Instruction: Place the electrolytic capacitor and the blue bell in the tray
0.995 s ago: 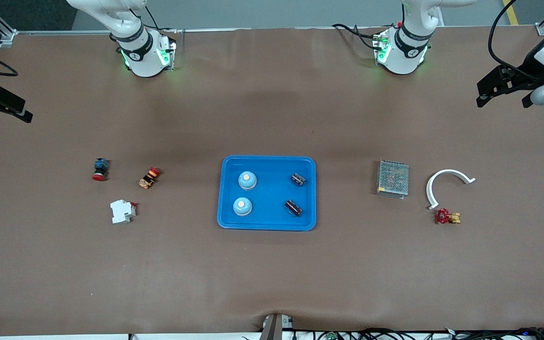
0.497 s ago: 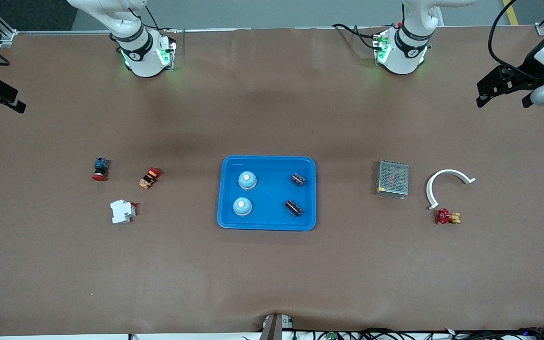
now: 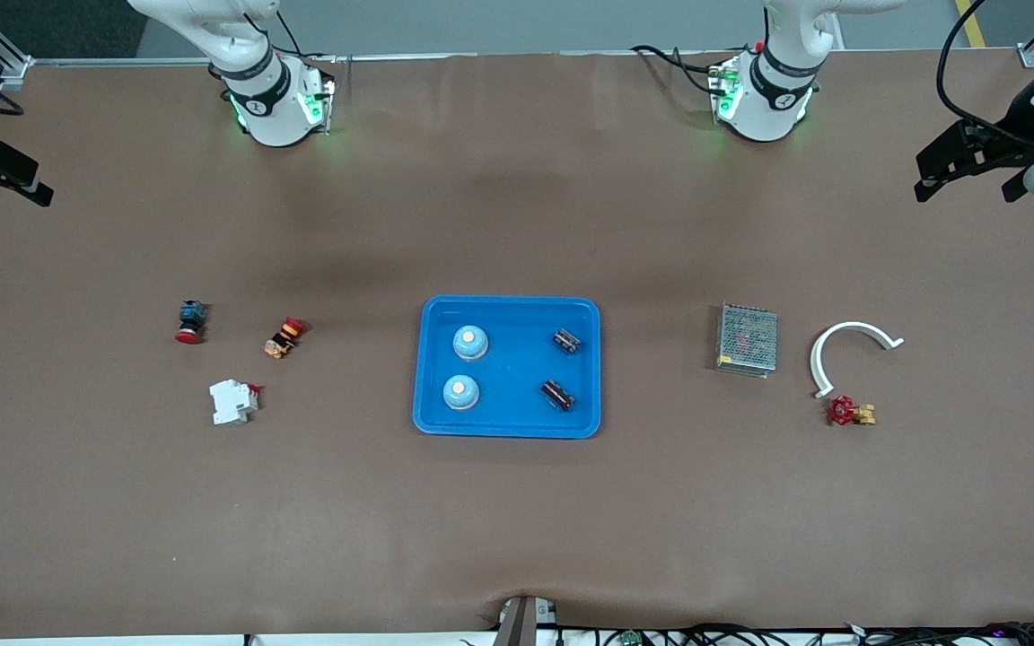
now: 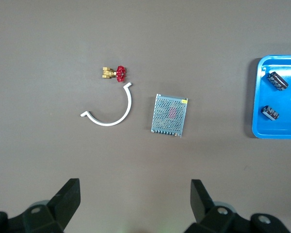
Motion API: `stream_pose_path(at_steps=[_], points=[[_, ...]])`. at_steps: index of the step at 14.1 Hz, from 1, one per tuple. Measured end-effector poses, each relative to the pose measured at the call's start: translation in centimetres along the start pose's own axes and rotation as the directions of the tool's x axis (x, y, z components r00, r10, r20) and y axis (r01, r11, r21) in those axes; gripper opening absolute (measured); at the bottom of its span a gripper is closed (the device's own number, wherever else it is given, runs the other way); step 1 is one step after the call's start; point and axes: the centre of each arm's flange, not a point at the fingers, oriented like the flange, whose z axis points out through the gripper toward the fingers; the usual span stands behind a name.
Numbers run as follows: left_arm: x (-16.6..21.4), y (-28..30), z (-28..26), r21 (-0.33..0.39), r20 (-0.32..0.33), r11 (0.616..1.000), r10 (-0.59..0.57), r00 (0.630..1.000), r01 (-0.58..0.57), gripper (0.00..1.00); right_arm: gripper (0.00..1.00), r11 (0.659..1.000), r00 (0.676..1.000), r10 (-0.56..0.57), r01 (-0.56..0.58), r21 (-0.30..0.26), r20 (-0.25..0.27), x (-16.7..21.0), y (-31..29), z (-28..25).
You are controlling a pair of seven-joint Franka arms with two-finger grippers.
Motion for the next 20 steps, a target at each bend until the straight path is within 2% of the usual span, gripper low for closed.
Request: stream_pose_path(at_steps=[20], points=[[0.3, 0.39, -0.12, 0.0, 0.008, 1.0, 0.007, 1.0, -0.007, 1.0, 1.0, 1.0, 1.0, 0.001, -0.001, -0.009, -0.001, -0.03, 0.21, -0.07]])
